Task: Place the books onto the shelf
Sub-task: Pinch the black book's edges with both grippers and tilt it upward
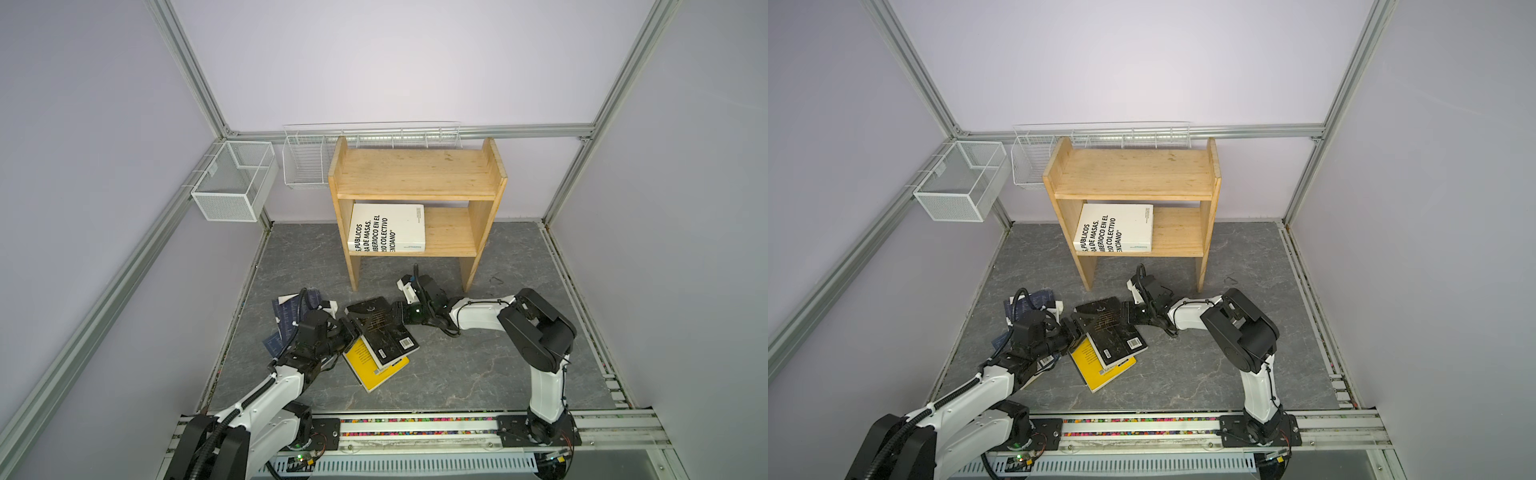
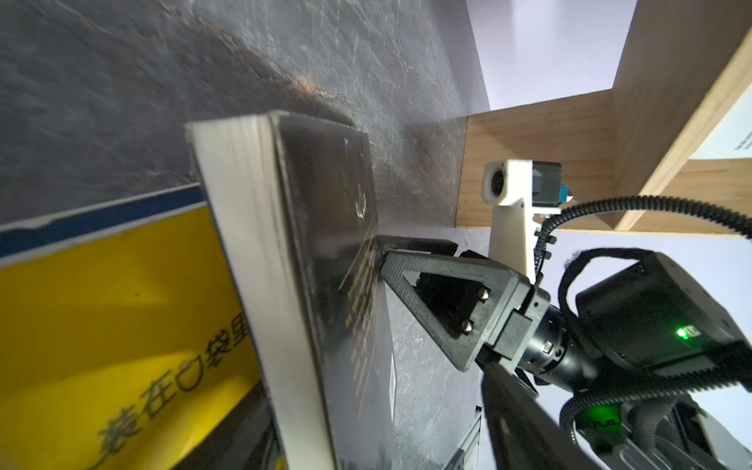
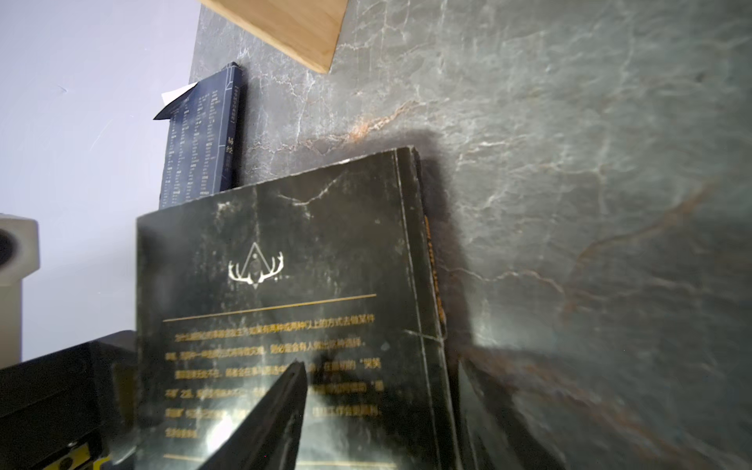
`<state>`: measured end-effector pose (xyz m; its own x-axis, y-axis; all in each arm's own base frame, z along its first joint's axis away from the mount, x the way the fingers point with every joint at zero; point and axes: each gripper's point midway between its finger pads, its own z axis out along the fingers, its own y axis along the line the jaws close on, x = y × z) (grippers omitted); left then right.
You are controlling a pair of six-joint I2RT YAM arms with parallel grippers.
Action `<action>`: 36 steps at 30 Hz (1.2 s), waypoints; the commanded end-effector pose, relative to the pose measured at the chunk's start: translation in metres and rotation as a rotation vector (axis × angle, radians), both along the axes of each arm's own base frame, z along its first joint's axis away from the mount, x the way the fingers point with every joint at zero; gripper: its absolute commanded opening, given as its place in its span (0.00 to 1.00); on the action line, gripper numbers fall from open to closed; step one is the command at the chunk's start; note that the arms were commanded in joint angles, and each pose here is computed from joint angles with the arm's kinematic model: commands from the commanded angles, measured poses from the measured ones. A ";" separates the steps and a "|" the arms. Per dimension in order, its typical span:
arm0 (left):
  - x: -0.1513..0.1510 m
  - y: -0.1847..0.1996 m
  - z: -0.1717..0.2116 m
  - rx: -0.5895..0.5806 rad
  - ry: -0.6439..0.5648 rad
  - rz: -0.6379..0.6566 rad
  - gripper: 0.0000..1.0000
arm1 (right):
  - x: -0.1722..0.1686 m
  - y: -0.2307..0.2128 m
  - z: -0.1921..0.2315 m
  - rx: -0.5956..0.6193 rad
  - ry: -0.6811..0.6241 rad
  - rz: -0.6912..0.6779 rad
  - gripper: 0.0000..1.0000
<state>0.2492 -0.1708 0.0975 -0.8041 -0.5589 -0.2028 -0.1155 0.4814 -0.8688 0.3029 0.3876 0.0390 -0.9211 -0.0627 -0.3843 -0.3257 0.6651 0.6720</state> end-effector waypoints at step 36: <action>0.002 0.009 0.066 -0.117 0.210 0.064 0.00 | -0.022 -0.055 0.170 -0.204 -0.644 0.170 0.88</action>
